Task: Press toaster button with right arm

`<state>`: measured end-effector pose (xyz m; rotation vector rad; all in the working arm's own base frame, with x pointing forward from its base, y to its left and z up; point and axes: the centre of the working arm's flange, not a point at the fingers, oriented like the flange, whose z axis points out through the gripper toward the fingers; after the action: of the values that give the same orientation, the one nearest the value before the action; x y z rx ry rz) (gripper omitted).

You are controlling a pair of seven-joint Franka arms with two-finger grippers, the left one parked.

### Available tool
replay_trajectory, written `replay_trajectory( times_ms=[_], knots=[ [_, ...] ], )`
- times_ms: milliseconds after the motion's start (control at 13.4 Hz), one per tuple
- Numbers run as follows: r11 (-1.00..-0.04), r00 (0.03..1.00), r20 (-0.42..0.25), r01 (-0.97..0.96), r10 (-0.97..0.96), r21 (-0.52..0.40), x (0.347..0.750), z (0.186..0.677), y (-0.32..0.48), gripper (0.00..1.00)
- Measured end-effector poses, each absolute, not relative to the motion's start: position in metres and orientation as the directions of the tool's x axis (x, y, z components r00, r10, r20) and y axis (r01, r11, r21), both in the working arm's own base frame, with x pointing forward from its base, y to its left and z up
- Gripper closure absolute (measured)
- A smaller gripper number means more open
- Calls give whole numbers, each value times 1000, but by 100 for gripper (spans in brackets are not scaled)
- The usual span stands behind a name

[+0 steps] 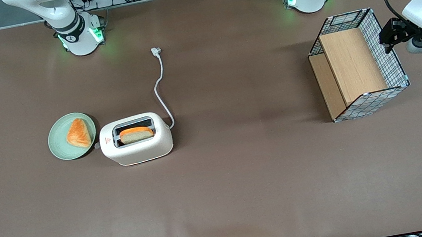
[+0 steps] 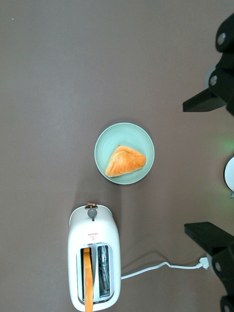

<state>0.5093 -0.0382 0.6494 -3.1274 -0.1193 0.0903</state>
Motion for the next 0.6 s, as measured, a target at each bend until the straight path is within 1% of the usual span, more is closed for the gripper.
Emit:
replay_trajectory(
  times_ms=[599],
  knots=[
    [-997, 993, -88, 78, 79, -16, 518, 635, -37, 0]
  ],
)
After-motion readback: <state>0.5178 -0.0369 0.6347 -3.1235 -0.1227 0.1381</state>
